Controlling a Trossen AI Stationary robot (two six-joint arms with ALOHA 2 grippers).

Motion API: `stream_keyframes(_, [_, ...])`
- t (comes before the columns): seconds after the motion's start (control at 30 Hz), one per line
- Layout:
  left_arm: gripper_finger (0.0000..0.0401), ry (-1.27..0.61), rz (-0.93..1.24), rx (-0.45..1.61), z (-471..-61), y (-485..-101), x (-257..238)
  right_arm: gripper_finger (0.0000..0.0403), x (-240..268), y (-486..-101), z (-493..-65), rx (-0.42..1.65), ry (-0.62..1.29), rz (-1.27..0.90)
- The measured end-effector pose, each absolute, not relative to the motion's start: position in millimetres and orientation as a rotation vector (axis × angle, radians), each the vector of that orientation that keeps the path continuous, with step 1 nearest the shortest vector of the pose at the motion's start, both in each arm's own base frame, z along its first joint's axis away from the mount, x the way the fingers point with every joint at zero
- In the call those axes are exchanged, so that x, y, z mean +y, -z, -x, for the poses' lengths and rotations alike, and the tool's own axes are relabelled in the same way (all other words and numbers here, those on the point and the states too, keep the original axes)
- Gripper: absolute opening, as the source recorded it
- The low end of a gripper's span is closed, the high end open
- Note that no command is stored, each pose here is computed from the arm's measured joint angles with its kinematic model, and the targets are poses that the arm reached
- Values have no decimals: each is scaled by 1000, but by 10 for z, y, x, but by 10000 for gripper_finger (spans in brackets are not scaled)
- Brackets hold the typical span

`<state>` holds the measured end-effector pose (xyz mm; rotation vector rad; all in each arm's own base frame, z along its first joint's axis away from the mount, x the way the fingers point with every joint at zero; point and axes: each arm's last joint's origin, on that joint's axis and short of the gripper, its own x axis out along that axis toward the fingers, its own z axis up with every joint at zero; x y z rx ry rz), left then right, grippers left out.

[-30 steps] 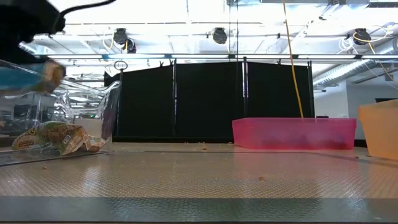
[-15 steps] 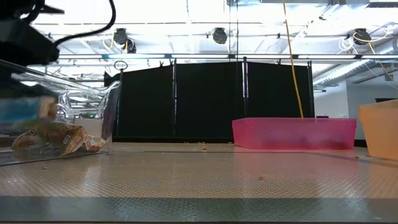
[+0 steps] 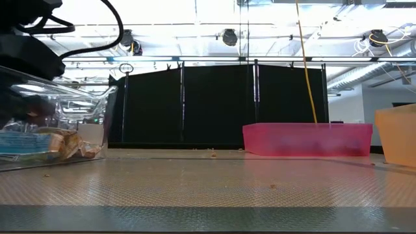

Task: Pick and place Granola Bars by type
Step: Put the yellow granola bar into the transparent bin, then return to Home Position

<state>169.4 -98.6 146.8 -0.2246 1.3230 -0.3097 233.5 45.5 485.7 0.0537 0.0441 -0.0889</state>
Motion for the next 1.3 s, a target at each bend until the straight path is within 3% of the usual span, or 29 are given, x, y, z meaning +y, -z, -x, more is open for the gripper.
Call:
stream_keyframes(0.23, [259,343,367,1380,-1714,-1490,-957,263,455,-4833,-2334,69,89,-47])
stream_keyframes(0.47, [310,312,413,1339,-1894,-1782,-925,263,455,-4832,-2334,70,89,-45])
stream_keyframes(0.7, [321,179,355,1132,-2055,-2284,-816,263,455,-4832,-2334,71,87,-15])
stream_keyframes(1.3, [320,273,345,536,-1740,-3587,-584,263,457,-4831,-2334,70,85,-67])
